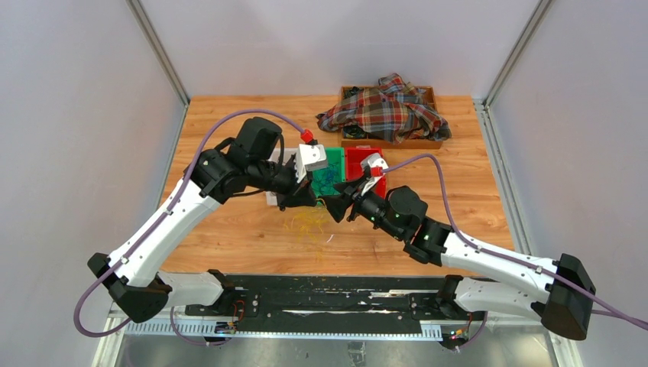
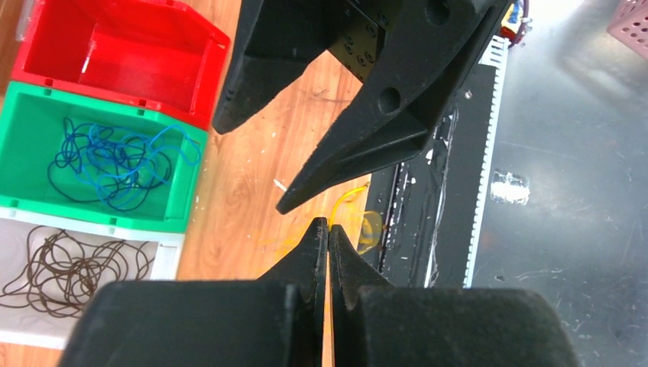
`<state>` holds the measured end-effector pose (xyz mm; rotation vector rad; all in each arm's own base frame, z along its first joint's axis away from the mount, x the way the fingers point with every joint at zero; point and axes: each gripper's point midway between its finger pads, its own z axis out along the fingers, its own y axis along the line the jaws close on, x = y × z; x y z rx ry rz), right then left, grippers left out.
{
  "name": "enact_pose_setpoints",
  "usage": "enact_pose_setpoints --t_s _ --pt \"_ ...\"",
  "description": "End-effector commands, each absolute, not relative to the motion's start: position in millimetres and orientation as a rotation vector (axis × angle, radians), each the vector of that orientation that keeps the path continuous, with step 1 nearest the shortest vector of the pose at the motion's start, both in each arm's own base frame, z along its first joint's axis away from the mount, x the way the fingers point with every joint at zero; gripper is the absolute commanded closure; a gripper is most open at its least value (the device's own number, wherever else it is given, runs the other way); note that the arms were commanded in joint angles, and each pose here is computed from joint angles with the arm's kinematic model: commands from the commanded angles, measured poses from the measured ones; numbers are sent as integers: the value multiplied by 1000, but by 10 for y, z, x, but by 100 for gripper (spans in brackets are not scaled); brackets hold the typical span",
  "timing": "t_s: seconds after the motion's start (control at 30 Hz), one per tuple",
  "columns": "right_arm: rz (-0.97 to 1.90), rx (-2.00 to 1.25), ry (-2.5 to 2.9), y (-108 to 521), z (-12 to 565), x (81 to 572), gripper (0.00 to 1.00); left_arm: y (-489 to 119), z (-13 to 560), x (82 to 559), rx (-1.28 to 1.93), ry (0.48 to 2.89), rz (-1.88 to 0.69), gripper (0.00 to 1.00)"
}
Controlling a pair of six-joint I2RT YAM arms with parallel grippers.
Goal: Untangle the cables
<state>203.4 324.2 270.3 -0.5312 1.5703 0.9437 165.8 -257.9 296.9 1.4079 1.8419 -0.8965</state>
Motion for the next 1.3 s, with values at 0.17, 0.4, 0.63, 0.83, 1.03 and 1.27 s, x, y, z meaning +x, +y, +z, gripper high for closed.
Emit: enact_pose_setpoints --t_s 0.17,0.4,0.63,0.83,1.03,1.27 --pt "880 -431 1507 3266 2825 2131 45 -2624 3173 1558 1413 1764 -950 99" --pt "839 -354 1539 2910 2676 2071 39 -2550 3249 1707 1409 1722 -815 99" --pt "936 -375 1487 2777 2699 1848 29 -2520 3225 1833 1390 1745 -731 99" --pt "1093 -554 1408 3060 2882 1578 25 -2533 3250 1882 1377 1753 -708 99" --pt "1107 -550 1350 3277 3037 1669 26 -2488 3184 1968 1356 1785 -641 99" --pt "961 -424 1358 3239 3155 1947 30 -2428 3101 1949 1367 1797 -614 99"
